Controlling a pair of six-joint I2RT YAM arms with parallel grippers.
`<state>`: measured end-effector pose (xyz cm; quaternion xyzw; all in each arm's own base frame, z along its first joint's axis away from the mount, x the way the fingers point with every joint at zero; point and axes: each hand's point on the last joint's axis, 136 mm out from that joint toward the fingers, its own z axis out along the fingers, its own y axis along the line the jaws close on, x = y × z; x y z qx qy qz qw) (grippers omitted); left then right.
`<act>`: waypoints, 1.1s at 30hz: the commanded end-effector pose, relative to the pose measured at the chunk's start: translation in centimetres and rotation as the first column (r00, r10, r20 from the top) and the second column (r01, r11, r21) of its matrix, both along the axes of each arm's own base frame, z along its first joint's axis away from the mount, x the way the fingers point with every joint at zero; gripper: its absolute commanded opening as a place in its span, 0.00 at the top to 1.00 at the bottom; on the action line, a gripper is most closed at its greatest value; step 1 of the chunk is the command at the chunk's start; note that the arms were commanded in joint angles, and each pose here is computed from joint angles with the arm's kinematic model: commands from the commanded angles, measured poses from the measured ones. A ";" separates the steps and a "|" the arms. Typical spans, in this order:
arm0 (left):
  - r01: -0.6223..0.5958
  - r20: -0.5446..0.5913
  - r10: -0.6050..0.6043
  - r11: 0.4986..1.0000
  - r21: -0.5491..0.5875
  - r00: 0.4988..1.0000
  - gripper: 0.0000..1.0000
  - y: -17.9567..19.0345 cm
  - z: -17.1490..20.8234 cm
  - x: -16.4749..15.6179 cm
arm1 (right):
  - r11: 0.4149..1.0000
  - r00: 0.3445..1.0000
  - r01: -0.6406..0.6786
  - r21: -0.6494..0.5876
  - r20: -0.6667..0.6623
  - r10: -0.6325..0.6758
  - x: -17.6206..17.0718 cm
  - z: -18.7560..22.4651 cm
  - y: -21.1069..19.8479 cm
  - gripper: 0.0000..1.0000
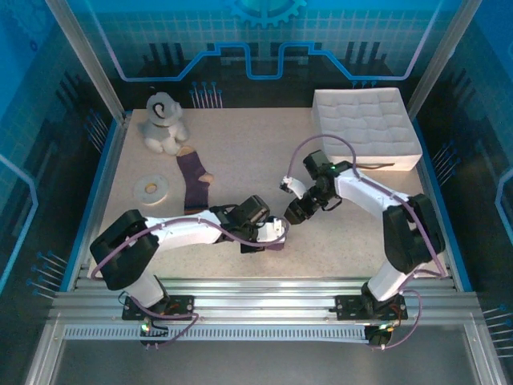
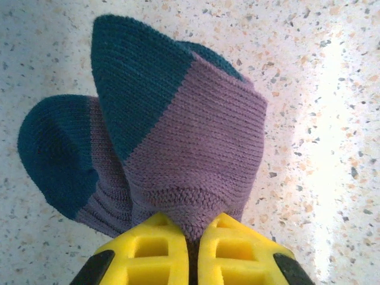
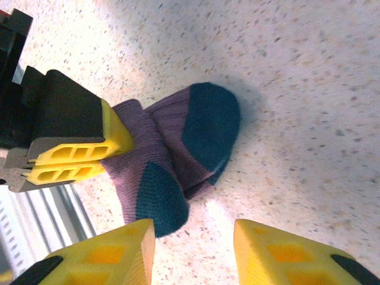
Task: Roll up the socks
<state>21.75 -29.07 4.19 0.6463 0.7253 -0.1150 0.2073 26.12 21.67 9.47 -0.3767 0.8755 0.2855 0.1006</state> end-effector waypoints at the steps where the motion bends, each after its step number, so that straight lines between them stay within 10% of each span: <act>1: 0.016 -0.289 0.024 0.991 0.134 0.957 1.00 3.5 -2.9 -4.4 | 0.998 0.992 0.063 0.018 0.106 -0.065 1.1 1.1 -0.9 0.62; 13: -0.053 -0.517 0.122 0.988 0.147 0.847 1.00 3.3 -2.6 -2.5 | 0.990 0.875 0.120 0.079 0.463 -0.143 -0.4 4.4 -3.6 0.54; 33: -0.149 -0.737 0.236 0.972 0.183 0.633 1.00 2.8 -2.3 -0.1 | 0.858 0.436 -0.208 -0.470 0.740 0.511 -6.1 1.2 2.5 0.46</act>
